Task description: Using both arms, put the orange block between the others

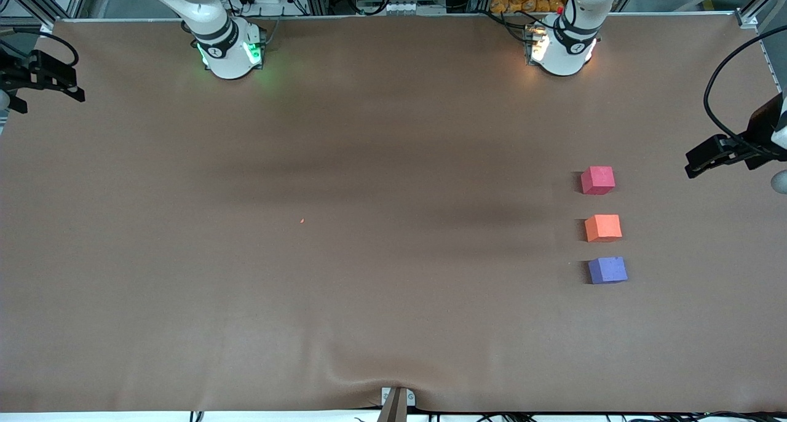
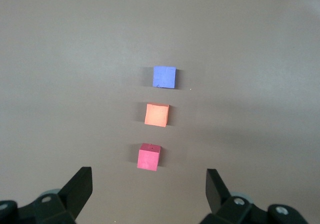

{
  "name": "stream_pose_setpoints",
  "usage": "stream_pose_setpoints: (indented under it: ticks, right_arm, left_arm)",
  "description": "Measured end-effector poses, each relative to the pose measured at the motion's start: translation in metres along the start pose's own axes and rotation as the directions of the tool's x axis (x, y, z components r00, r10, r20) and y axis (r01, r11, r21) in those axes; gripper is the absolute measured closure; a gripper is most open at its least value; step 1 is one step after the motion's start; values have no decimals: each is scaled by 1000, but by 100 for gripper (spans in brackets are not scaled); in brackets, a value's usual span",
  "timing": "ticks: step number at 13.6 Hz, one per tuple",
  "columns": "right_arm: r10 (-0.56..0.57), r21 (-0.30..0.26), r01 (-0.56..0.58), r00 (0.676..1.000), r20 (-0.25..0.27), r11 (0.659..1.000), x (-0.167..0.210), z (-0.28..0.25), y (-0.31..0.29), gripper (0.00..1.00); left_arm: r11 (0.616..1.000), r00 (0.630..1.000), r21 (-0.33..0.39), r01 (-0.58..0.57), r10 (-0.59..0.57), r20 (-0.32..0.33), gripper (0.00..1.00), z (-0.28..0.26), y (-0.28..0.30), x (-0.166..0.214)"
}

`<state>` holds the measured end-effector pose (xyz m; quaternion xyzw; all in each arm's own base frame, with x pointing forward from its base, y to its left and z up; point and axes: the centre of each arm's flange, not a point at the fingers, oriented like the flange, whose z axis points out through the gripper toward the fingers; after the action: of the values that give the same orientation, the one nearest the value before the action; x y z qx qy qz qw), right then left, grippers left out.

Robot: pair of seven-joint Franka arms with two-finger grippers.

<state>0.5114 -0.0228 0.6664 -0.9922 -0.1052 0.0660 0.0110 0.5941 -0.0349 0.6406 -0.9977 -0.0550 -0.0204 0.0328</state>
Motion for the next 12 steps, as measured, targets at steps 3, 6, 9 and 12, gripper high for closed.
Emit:
stream_pose_setpoints:
  ticks: [3,6,9,12]
  right_arm:
    - [-1,-1,1,1000,0,1000,0,0,0,0]
    - [1,-1,-1,1000,0,1000,0,0,0,0]
    - [4,-1,-4,1000,0,1000,0,0,2,0]
    - [6,-8,-6,1000,3,1000,0,1,3,0]
  left_arm:
    - [1000,1000,13,-21,21,-2,0,-4,-2,-3]
    - [999,999,-25,-41,41,19,0,-4,-24,-2]
    - [996,999,-76,-34,37,35,0,-7,-48,-5]
    - [997,999,-78,-17,20,45,0,-12,-50,-17]
